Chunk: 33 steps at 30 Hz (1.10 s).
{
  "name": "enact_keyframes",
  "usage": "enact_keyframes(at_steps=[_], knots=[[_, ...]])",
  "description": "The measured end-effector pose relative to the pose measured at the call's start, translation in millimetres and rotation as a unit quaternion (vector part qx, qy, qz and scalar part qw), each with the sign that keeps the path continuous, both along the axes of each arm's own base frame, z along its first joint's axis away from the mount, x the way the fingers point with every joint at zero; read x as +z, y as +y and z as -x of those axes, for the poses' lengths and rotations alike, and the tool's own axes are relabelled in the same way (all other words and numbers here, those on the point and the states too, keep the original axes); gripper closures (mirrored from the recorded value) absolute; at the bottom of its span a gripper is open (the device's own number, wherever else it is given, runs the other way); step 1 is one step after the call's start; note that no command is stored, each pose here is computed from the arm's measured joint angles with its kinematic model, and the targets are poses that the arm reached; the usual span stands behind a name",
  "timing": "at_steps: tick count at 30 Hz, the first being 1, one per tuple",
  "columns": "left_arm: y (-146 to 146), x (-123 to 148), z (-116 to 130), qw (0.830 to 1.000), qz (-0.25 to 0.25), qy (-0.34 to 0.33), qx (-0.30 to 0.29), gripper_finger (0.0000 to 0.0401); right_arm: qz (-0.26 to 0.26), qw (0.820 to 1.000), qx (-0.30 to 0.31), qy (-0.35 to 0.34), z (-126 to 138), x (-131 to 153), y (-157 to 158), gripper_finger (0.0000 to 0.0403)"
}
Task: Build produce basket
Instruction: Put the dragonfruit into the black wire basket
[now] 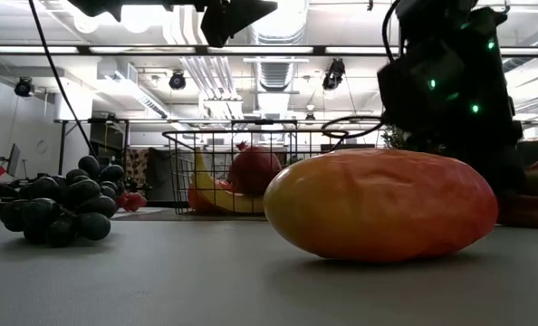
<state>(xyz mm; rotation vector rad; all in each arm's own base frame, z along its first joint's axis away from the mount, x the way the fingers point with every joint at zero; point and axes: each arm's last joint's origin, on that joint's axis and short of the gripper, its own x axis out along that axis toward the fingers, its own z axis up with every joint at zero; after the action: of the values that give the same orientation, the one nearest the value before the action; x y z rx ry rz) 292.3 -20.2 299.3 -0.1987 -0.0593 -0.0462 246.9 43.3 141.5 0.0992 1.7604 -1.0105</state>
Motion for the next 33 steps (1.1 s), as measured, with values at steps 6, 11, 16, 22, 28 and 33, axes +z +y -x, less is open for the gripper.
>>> enact_keyframes(at_steps=[6, 11, 16, 22, 28, 33], knots=[[0, 0, 0, 1.000, 0.000, 0.001, 0.000, 0.0008, -0.012, 0.998, 0.000, -0.055, 5, 24, -1, 0.0388], [0, -1, 0, 1.000, 0.000, 0.001, 0.000, 0.0008, -0.018, 0.992, 0.015, -0.125, 12, 51, -2, 0.0393], [0, -1, 0, 1.000, 0.000, 0.001, -0.001, 0.0008, -0.054, 0.969, 0.078, -0.230, 16, 81, 0, 0.0393], [-1, -3, 1, 1.000, -0.002, -0.001, -0.004, 0.0008, -0.030, 0.890, 0.200, -0.408, 12, 125, -3, 0.0394], [-1, 1, 4, 0.999, 0.002, -0.042, -0.004, 0.0008, 0.056, 0.761, 0.327, -0.558, -2, 157, -3, 0.0394], [0, 15, 13, 0.998, 0.008, -0.070, -0.003, 0.0008, 0.133, 0.692, 0.356, -0.614, -9, 179, -9, 0.0394]])
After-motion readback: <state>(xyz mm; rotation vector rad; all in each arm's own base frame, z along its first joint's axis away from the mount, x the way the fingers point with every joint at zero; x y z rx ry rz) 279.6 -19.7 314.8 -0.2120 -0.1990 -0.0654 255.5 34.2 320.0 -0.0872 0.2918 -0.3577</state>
